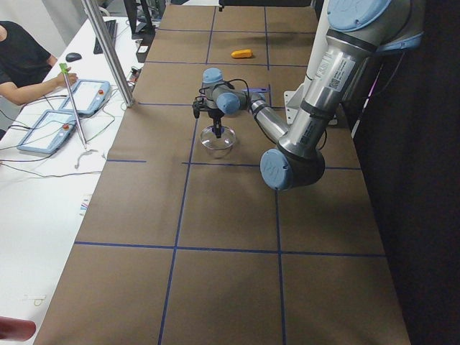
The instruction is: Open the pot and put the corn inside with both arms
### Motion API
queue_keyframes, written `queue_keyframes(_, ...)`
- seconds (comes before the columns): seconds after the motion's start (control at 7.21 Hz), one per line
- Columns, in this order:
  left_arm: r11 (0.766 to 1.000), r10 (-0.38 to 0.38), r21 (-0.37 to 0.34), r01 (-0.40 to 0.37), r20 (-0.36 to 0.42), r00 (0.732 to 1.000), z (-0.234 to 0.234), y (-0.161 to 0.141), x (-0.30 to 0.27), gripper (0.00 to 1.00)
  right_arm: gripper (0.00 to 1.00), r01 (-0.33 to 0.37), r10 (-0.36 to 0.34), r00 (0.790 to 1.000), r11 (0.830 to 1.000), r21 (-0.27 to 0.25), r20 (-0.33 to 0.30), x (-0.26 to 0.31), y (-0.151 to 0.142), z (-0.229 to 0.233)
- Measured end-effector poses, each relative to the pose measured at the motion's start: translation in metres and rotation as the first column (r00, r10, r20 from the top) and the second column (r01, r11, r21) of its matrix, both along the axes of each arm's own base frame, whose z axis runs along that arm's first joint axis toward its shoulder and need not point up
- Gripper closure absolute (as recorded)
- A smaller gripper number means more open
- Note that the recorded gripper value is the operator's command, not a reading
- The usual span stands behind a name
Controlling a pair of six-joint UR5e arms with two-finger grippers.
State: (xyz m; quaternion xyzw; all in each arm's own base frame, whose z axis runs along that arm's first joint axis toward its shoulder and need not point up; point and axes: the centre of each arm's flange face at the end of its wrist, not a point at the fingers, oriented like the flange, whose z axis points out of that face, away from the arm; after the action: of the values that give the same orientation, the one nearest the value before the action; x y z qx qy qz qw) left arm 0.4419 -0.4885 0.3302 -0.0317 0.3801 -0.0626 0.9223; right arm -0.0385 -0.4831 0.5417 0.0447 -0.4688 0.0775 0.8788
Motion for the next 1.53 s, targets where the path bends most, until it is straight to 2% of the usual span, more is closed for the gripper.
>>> queue_keyframes(0.28,1.000,0.002,-0.007,-0.002,0.007,1.000,0.006,0.001,0.000,0.62,0.00,0.001,-0.001,1.000,1.000,-0.015,-0.024,-0.037,0.002,-0.014)
queue_keyframes(0.55,1.000,0.004,-0.012,-0.004,0.013,1.000,0.010,0.002,0.001,0.55,0.00,-0.011,0.010,0.999,0.999,-0.030,-0.043,-0.077,0.003,-0.037)
queue_keyframes(0.69,1.000,0.006,-0.016,-0.006,0.019,1.000,0.015,0.004,0.001,0.32,0.00,-0.020,0.019,0.999,0.999,-0.036,-0.044,-0.095,0.002,-0.050)
queue_keyframes(0.83,1.000,0.010,-0.020,-0.009,0.024,1.000,0.020,0.006,0.001,0.00,0.00,-0.024,0.022,0.999,0.999,-0.036,-0.046,-0.108,0.000,-0.059)
queue_keyframes(1.53,0.999,0.034,-0.007,-0.034,0.011,0.999,0.013,0.012,-0.003,0.00,0.00,-0.024,0.022,0.995,0.999,-0.023,-0.093,-0.164,0.005,-0.071)
